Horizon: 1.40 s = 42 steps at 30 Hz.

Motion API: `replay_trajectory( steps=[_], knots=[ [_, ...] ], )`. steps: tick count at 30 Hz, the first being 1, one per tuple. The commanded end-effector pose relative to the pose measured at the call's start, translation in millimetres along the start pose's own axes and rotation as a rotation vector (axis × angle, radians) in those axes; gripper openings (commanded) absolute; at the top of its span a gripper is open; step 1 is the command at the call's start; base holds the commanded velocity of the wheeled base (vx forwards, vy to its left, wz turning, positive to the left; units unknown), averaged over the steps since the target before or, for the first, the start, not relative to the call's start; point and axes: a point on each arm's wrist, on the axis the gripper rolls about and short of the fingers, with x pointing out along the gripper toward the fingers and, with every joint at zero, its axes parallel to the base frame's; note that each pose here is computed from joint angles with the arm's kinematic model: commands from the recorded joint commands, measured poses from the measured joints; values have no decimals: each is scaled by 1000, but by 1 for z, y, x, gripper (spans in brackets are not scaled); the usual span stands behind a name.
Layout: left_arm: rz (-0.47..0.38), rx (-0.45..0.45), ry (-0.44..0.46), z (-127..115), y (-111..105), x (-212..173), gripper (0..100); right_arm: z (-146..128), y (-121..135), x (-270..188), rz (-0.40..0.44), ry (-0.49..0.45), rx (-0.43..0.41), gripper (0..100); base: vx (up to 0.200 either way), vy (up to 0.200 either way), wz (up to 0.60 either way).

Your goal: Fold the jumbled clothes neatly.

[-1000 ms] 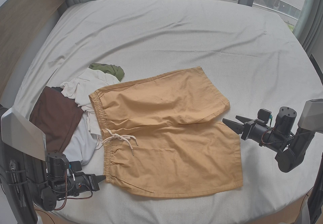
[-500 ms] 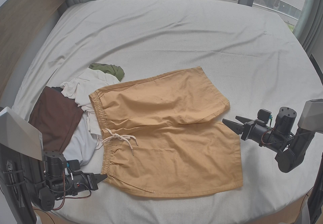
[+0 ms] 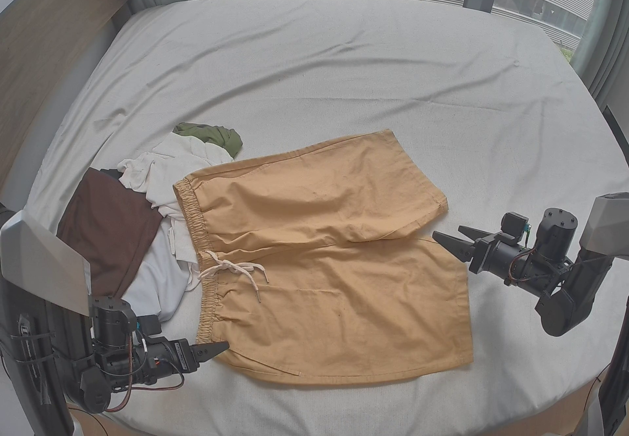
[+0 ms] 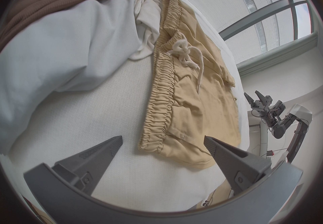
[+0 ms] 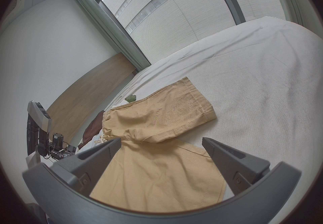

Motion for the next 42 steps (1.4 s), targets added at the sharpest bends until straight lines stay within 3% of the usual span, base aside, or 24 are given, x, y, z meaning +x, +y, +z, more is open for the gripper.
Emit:
replay_trajectory(
  steps=[1,2,3,21,31,37,42],
  knots=[
    [-5,4,9,-1,-1,4,100,0,1,0,3,2,0,100,0,0,0],
    [-7,3,7,-1,-1,5,100,0,1,0,3,2,0,100,0,0,0],
    [-5,3,4,0,0,5,0,0,1,0,1,1,0,100,0,0,0],
    [-26,21,-85,16,-5,-1,0,-17,-3,-3,-12,60,-14,100,0,0,0],
    [-44,48,-57,11,-11,1,0,-52,-20,-31,-121,321,-6,100,0,0,0],
    [-41,48,-49,9,-11,1,0,-54,-15,-45,-141,384,19,100,0,0,0],
    [-38,48,-43,8,-10,1,0,-61,-4,-67,-155,517,56,100,0,0,0]
  ],
)
